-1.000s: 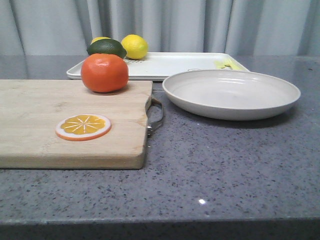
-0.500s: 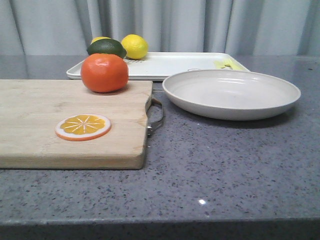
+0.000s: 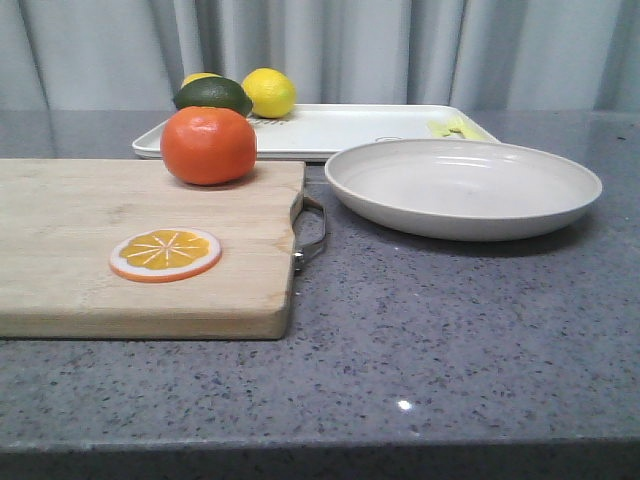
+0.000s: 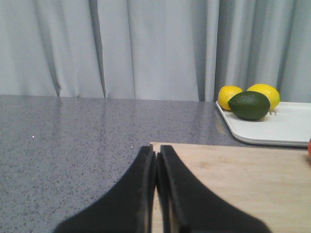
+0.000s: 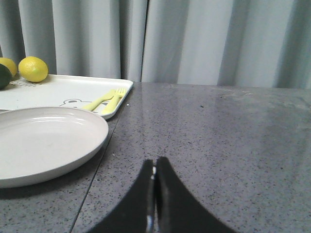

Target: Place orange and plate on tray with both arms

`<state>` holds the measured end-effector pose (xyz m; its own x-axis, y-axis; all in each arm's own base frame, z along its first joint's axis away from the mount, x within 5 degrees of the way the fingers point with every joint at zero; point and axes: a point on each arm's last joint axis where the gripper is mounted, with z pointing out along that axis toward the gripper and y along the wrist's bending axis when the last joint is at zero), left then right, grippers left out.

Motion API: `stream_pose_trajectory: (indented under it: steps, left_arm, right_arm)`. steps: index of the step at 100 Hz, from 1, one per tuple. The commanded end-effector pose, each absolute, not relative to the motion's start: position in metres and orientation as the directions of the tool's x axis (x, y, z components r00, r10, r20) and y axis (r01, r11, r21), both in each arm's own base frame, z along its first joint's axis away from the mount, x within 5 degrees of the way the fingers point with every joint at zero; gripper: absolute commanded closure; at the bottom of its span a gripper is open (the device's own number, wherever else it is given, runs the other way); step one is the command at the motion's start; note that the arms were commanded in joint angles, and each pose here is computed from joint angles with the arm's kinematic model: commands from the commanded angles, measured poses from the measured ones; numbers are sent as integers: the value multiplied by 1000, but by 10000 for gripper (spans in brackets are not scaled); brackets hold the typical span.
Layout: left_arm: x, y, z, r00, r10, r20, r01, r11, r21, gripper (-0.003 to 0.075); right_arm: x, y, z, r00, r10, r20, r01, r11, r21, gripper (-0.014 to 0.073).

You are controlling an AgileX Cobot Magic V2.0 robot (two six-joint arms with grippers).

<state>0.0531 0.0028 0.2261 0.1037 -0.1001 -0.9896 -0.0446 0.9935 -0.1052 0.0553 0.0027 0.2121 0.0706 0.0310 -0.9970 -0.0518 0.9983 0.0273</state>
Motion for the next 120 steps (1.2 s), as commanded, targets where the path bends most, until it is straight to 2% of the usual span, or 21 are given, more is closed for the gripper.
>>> stream_pose_trajectory:
  steps: [1, 35, 72, 92, 120]
  left_arm:
    - [51, 3, 251, 208, -95, -974, -39, 994, -105, 741]
    - [66, 4, 281, 159, -97, -982, -44, 993, -106, 741]
    - [101, 6, 309, 82, -102, -991, -56, 993, -107, 741]
    - [118, 7, 318, 45, -104, -994, -60, 992, -107, 741]
    - [123, 8, 317, 50, -105, -993, -63, 992, -108, 741]
  right_arm:
    - [51, 2, 237, 161, 20, -987, -49, 999, 12, 662]
    - [64, 3, 269, 82, 16, -996, -44, 999, 12, 659]
    - [107, 5, 313, -30, 11, -1000, -42, 999, 12, 659]
    - [130, 6, 324, -81, 9, -997, -42, 999, 12, 662]
    - [133, 6, 323, -86, 8, -996, -42, 999, 12, 662]
